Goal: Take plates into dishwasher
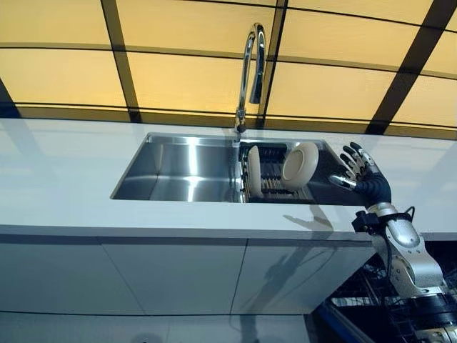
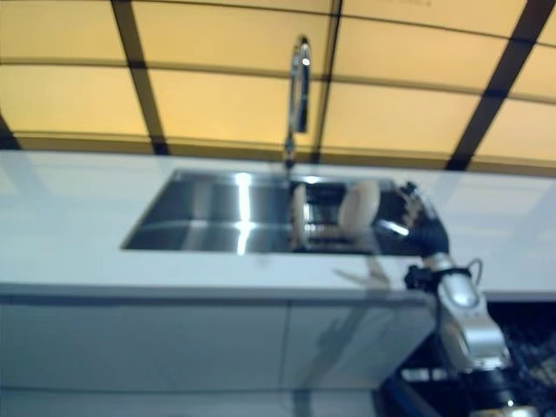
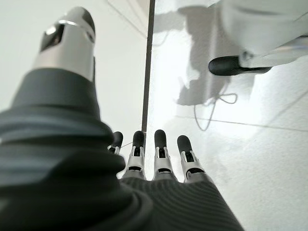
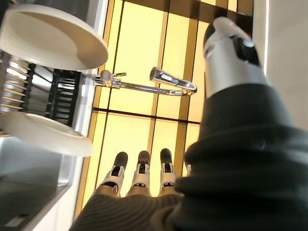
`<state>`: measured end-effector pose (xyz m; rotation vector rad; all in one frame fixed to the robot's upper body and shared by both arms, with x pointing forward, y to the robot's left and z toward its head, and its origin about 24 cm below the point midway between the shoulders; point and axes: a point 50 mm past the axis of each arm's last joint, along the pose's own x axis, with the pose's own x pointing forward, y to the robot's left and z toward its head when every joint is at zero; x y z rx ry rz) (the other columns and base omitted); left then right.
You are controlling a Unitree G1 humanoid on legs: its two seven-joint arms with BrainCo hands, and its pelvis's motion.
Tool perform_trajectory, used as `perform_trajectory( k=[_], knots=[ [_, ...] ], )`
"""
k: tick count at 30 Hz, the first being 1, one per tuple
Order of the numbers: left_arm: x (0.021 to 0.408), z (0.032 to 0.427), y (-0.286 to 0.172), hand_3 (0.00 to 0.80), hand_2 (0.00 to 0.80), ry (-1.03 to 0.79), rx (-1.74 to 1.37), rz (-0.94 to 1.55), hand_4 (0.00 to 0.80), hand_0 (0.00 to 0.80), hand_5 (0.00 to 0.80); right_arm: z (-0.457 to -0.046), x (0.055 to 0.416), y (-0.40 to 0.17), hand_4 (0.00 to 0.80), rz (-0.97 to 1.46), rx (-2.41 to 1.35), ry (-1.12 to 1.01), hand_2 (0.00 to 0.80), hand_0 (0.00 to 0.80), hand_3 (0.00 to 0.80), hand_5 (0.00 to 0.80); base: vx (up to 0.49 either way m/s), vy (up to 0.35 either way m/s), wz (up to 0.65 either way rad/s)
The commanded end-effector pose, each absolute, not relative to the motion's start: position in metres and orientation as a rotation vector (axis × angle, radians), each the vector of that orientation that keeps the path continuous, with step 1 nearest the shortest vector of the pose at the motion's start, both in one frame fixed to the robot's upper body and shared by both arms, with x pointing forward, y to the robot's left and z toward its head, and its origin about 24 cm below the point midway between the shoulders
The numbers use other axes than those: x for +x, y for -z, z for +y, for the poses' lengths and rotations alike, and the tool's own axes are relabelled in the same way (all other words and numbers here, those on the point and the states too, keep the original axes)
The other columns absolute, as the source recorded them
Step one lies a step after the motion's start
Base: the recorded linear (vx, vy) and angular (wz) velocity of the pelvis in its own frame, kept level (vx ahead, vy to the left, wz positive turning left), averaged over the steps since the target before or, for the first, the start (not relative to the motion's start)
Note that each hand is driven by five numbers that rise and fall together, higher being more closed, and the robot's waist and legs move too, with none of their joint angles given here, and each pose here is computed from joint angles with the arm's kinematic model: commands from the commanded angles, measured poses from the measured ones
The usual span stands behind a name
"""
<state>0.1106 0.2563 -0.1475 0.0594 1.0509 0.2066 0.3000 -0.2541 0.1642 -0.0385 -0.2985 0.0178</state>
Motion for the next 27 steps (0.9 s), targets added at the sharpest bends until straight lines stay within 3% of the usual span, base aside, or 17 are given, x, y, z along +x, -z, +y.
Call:
perform_trajectory(
  k=[1, 9, 19, 27],
  knots=[
    [0.107, 0.263, 0.147, 0.000, 0.000, -0.235, 0.083, 1.066, 0.000, 0.000, 0.000, -0.258, 0.306, -0.199, 0.000, -0.436, -0.039, 0.010, 0.000, 0.000, 0.000, 0.000, 0.224, -0.178, 0.25],
    [0.093, 0.276, 0.147, 0.000, 0.000, -0.280, 0.110, 1.117, 0.000, 0.000, 0.000, -0.265, 0.302, -0.200, 0.000, -0.427, -0.027, 0.052, 0.000, 0.000, 0.000, 0.000, 0.157, -0.195, 0.49],
    [0.106, 0.257, 0.147, 0.000, 0.000, -0.203, 0.072, 1.036, 0.000, 0.000, 0.000, -0.264, 0.307, -0.210, 0.000, -0.438, -0.037, 0.097, 0.000, 0.000, 0.000, 0.000, 0.107, -0.204, 0.18],
    [0.102, 0.252, 0.150, 0.000, 0.000, -0.169, 0.076, 1.049, 0.000, 0.000, 0.000, -0.265, 0.306, -0.213, 0.000, -0.430, -0.052, 0.113, 0.000, 0.000, 0.000, 0.000, 0.057, -0.039, 0.16]
  ],
)
